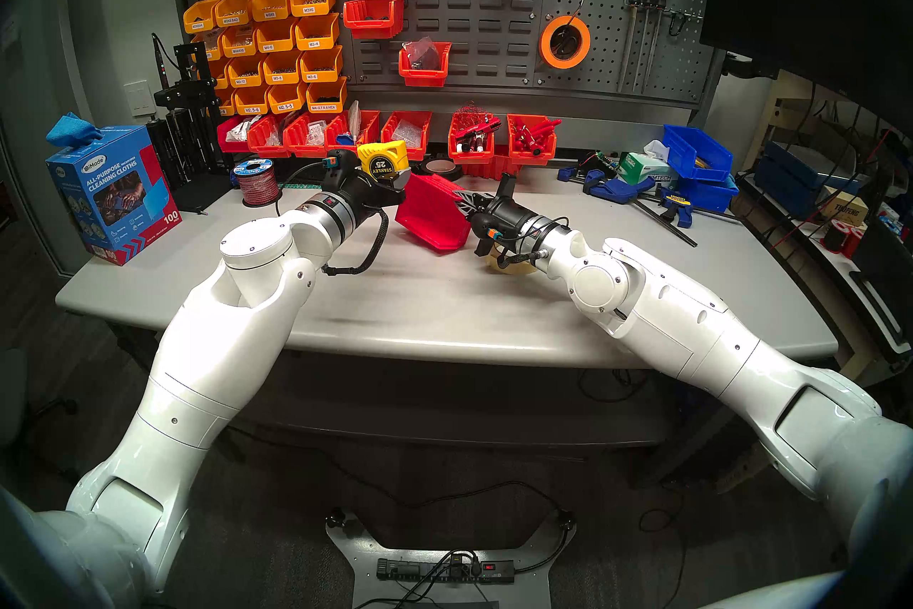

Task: Take out tools from the storage box

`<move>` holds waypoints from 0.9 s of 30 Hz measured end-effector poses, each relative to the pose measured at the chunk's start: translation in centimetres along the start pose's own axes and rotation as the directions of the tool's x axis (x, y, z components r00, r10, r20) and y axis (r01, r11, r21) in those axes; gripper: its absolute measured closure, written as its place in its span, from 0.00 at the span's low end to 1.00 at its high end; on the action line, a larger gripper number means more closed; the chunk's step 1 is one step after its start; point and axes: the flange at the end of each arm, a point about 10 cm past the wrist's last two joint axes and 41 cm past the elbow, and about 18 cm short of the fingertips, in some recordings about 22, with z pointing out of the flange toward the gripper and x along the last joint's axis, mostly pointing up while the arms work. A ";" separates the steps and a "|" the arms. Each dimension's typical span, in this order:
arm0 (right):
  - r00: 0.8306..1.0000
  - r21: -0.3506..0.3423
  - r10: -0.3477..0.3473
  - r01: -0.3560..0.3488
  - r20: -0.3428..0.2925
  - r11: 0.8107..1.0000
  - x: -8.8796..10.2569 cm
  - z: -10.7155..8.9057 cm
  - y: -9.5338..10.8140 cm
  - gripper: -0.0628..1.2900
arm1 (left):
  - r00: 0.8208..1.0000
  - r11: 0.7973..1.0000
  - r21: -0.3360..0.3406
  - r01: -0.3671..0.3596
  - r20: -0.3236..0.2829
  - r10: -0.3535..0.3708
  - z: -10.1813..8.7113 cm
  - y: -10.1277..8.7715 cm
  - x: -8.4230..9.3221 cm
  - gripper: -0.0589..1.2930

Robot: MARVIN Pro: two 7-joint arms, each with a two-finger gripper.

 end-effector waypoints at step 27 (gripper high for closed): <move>1.000 0.001 0.000 0.000 -0.001 1.000 0.1 0.0 0.0 0.98 | 0.865 0.934 -0.059 -0.353 0.360 0.350 -1.0 -8.6 -1.1 0.43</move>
